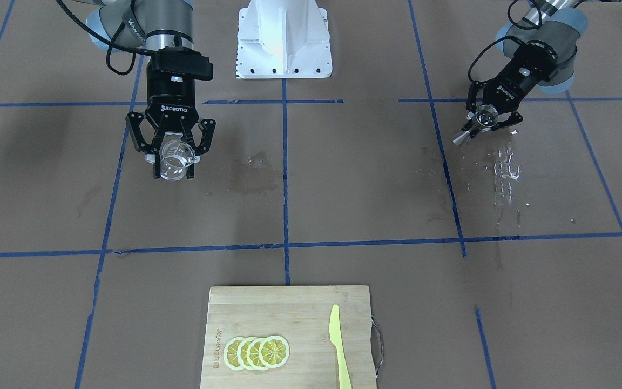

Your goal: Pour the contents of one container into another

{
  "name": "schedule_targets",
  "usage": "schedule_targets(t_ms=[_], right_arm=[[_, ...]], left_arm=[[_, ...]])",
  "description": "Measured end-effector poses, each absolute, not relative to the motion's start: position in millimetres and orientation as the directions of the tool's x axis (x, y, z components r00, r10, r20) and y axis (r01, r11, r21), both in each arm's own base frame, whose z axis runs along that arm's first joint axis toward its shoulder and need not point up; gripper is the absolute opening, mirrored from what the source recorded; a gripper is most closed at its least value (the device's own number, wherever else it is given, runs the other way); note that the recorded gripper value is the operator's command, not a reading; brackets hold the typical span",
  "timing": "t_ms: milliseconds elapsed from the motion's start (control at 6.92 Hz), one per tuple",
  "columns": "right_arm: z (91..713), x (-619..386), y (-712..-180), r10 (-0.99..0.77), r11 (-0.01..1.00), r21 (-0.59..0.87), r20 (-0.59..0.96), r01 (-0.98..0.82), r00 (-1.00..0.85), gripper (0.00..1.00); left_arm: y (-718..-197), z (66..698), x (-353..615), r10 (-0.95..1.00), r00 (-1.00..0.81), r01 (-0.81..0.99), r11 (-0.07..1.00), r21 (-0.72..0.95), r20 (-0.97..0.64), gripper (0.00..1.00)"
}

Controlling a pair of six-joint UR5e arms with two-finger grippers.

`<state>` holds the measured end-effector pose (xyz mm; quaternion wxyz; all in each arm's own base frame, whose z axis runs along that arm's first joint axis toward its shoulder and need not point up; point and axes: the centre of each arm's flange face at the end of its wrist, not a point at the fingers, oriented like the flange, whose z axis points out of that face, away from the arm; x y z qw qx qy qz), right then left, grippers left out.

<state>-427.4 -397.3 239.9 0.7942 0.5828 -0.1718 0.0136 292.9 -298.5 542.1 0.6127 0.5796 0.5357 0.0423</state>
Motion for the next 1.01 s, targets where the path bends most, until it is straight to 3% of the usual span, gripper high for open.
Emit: schedule_targets(t_ms=[1011], right_arm=[[235,-424,-400,-0.173,0.316,0.920,0.296,-0.232,0.939,0.00]], left_arm=[[-257,581,312,0.444,0.572,0.634,0.295,0.715,-0.690,0.00]])
